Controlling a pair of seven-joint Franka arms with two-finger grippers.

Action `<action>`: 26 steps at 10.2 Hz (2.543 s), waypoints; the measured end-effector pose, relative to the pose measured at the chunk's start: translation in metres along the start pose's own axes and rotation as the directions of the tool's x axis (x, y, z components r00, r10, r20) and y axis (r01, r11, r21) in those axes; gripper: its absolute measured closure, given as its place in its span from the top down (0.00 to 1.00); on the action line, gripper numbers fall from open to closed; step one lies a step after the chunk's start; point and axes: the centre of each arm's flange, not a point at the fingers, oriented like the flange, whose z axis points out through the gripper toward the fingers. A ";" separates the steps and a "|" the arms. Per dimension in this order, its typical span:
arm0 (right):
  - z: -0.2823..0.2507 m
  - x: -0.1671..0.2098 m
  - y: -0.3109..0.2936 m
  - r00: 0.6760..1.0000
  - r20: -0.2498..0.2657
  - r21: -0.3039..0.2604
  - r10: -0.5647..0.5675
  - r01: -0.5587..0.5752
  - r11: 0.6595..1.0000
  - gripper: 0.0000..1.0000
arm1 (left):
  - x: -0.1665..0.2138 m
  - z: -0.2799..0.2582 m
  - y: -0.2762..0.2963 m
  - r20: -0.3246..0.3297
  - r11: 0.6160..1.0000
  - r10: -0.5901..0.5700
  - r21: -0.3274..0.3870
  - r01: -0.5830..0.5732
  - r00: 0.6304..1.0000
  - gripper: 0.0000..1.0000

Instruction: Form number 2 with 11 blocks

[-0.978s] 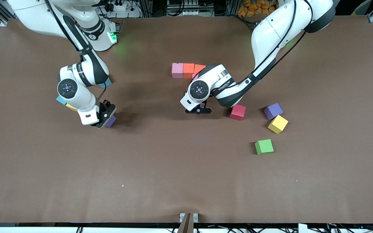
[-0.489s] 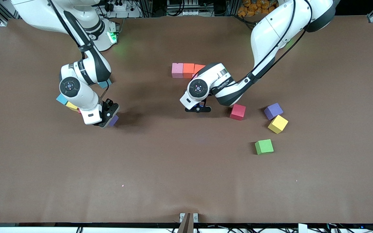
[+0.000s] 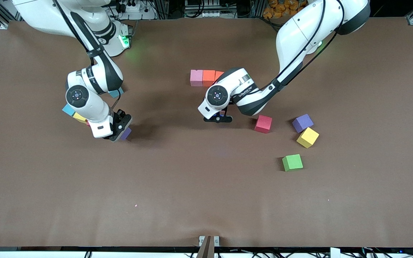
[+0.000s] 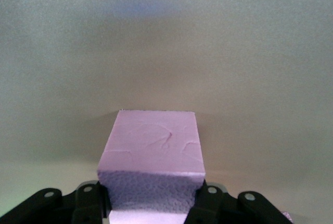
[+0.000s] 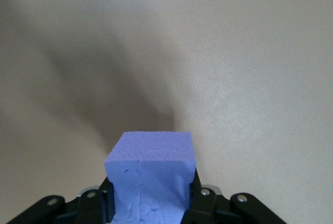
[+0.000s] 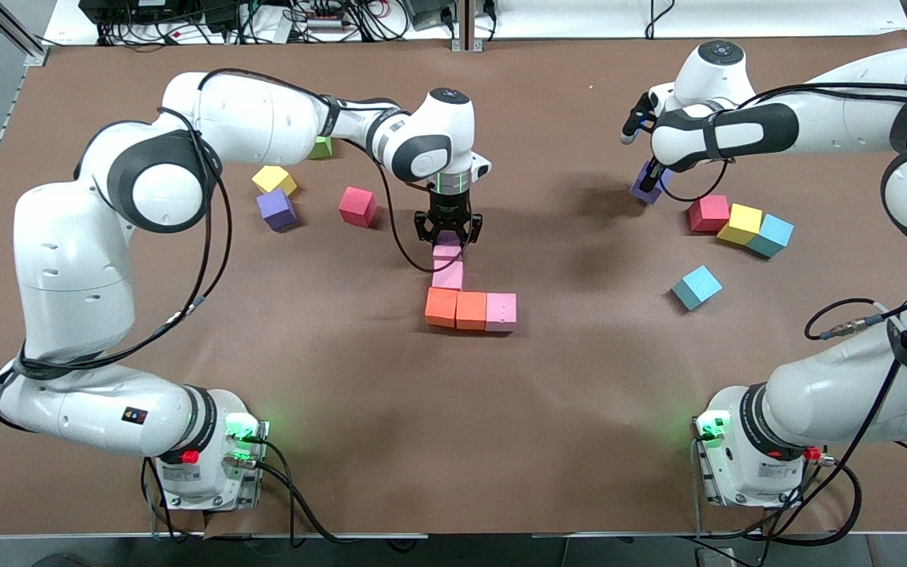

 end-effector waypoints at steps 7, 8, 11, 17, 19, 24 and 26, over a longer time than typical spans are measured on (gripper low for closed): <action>-0.007 0.014 -0.007 1.000 -0.010 -0.002 -0.026 0.026 1.000 0.53 | -0.002 0.001 0.001 0.002 1.000 0.003 0.004 -0.003 1.000 0.56; -0.007 0.014 -0.007 1.000 -0.010 -0.001 -0.026 0.026 1.000 0.53 | -0.003 0.002 0.001 0.003 1.000 0.005 0.007 -0.005 1.000 0.56; -0.007 0.016 -0.008 1.000 -0.011 -0.001 -0.029 0.029 1.000 0.53 | -0.005 0.003 0.002 0.005 1.000 0.007 0.010 -0.008 1.000 0.56; -0.011 0.021 -0.010 0.999 -0.019 -0.006 -0.041 0.040 0.999 0.53 | -0.007 0.026 -0.005 0.031 0.999 0.007 0.043 -0.009 1.000 0.89; -0.015 0.028 -0.012 0.997 -0.028 -0.012 -0.070 0.070 0.998 0.53 | -0.006 0.026 -0.005 0.028 0.999 -0.012 0.042 0.011 1.000 1.00; -0.027 0.045 -0.022 0.985 -0.048 -0.029 -0.165 0.163 0.986 0.53 | 0.005 -0.021 0.005 -0.025 0.998 -0.060 -0.009 0.060 0.998 1.00; -0.034 0.050 -0.027 0.983 -0.053 -0.040 -0.179 0.177 0.983 0.53 | 0.002 -0.058 0.013 -0.047 0.996 -0.087 -0.033 0.085 0.995 1.00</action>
